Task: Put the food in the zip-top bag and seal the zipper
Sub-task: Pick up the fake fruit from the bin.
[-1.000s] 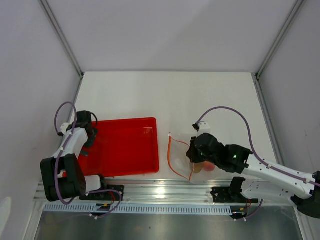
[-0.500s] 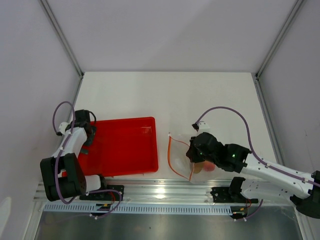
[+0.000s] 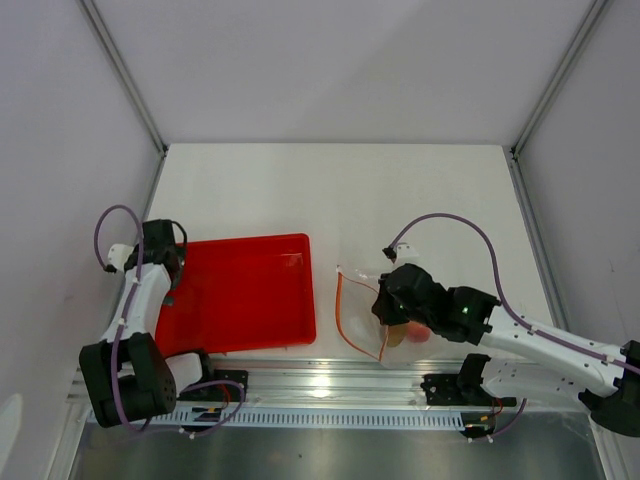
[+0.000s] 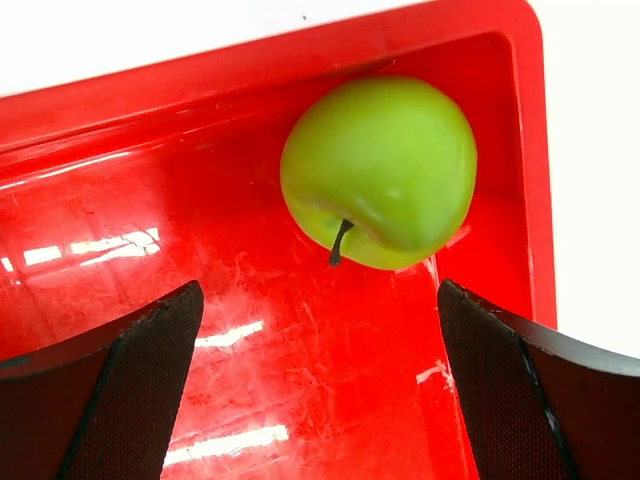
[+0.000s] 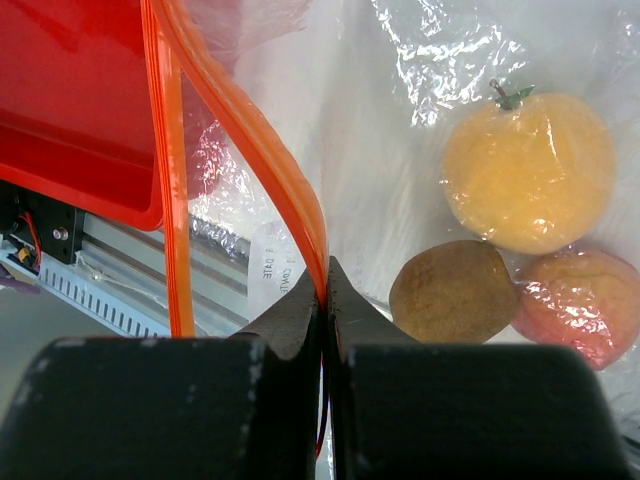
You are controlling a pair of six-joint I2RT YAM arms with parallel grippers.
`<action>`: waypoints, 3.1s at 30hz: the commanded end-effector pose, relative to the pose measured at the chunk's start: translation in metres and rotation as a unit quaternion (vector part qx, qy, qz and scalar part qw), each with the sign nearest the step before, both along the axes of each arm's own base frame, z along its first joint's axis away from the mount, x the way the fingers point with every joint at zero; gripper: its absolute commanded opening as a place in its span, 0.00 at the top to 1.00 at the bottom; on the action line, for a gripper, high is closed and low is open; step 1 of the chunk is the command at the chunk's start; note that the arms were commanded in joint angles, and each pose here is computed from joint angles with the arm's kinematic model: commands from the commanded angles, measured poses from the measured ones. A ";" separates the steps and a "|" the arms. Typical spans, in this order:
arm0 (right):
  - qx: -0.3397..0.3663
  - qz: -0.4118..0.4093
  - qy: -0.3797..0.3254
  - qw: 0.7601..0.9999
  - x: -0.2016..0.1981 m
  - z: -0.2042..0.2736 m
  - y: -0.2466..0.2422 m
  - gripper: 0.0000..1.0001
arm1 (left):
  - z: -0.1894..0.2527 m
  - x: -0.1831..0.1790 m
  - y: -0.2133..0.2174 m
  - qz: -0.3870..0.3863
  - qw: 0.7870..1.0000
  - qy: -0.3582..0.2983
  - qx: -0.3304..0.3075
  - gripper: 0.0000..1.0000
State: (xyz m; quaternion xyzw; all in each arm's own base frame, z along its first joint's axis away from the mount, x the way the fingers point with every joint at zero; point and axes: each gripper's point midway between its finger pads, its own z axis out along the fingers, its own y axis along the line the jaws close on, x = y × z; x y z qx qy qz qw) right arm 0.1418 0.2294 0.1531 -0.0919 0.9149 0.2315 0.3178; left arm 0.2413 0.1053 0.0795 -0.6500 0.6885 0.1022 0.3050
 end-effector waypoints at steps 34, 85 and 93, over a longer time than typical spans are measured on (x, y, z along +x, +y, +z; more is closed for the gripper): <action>0.003 0.030 0.013 0.999 0.008 -0.002 0.019 1.00 | 0.012 -0.016 0.022 0.066 0.996 -0.062 0.011 0.00; 0.010 0.058 0.049 0.997 0.044 -0.027 0.026 1.00 | -0.017 0.004 0.050 0.109 0.994 0.025 0.015 0.17; 0.017 0.052 0.047 0.997 0.044 -0.022 0.025 1.00 | -0.023 -0.003 0.043 0.112 0.994 0.008 0.007 0.42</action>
